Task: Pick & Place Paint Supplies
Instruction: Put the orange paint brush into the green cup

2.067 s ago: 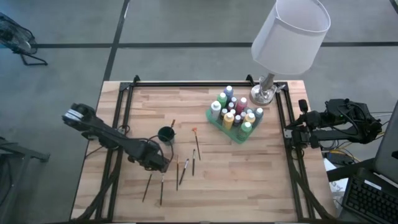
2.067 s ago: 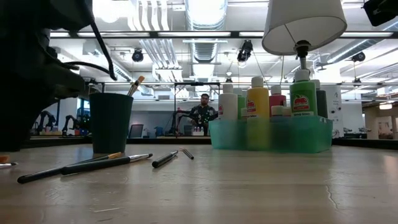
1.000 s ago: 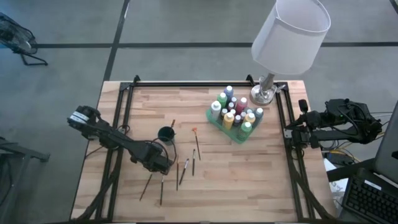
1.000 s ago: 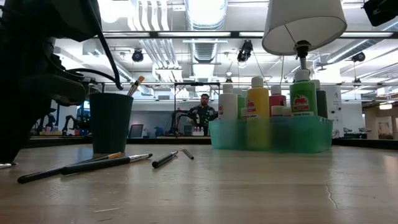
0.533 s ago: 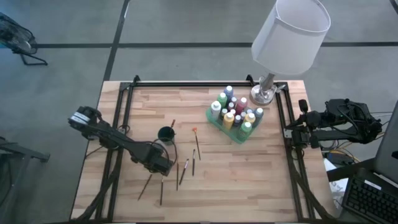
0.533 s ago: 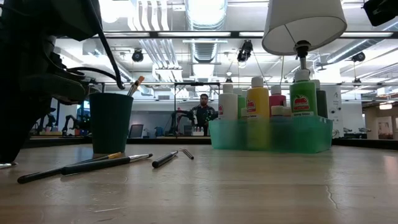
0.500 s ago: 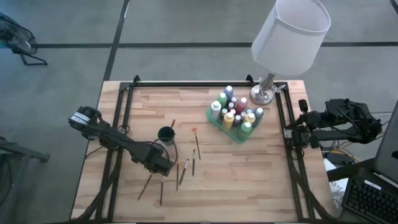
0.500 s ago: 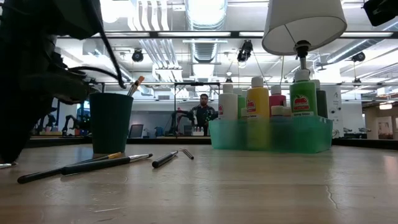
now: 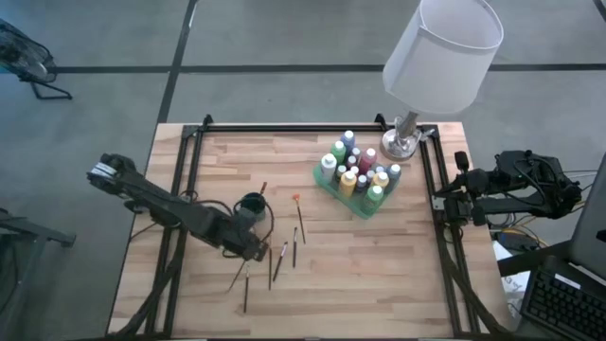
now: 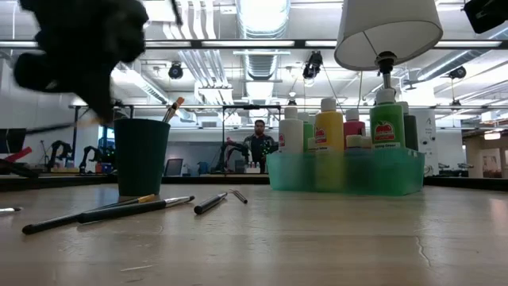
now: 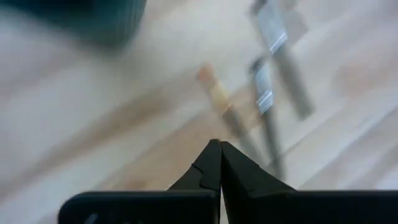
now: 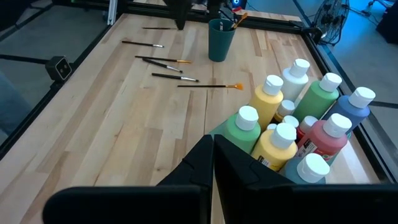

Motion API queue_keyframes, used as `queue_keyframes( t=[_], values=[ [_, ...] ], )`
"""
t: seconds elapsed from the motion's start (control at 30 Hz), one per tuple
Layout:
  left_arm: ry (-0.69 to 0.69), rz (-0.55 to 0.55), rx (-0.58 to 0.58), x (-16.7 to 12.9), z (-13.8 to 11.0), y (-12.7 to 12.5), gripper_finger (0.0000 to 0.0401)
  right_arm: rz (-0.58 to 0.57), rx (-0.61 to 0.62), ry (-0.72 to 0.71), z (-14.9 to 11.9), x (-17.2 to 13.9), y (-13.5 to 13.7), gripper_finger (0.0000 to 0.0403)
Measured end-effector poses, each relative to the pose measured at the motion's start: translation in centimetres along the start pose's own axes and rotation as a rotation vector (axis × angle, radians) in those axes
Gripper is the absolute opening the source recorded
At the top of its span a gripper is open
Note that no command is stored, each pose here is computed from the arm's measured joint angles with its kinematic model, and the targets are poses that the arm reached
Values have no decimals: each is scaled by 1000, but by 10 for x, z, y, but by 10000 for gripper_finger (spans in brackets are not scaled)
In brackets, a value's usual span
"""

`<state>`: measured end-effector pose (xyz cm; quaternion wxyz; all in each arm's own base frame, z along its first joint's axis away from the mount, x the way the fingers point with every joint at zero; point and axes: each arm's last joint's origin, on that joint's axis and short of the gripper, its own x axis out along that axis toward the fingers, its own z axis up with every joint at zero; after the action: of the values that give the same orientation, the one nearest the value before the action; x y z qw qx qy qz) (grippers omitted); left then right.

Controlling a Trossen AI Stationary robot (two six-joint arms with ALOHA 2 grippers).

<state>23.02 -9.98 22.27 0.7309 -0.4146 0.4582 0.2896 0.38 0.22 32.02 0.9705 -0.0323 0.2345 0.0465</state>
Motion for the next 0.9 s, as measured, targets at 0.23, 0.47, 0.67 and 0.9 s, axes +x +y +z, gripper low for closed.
queue_keyframes(
  t=[0.23, 0.47, 0.67, 0.9],
  values=[
    [-390, -132, 109, -49, 21, -2, 1, 0, 0, 0, 0, 0, 0, 8],
    [-796, -130, 303, -88, 37, 0, 1, 0, 0, 0, 0, 0, 0, 8],
    [-1016, -49, 371, -113, 46, 3, 0, 0, 0, 0, 0, 0, 0, 8],
    [-1140, 101, 394, -125, 55, 7, 0, 0, 0, 0, 0, 0, 0, 8]
  ],
)
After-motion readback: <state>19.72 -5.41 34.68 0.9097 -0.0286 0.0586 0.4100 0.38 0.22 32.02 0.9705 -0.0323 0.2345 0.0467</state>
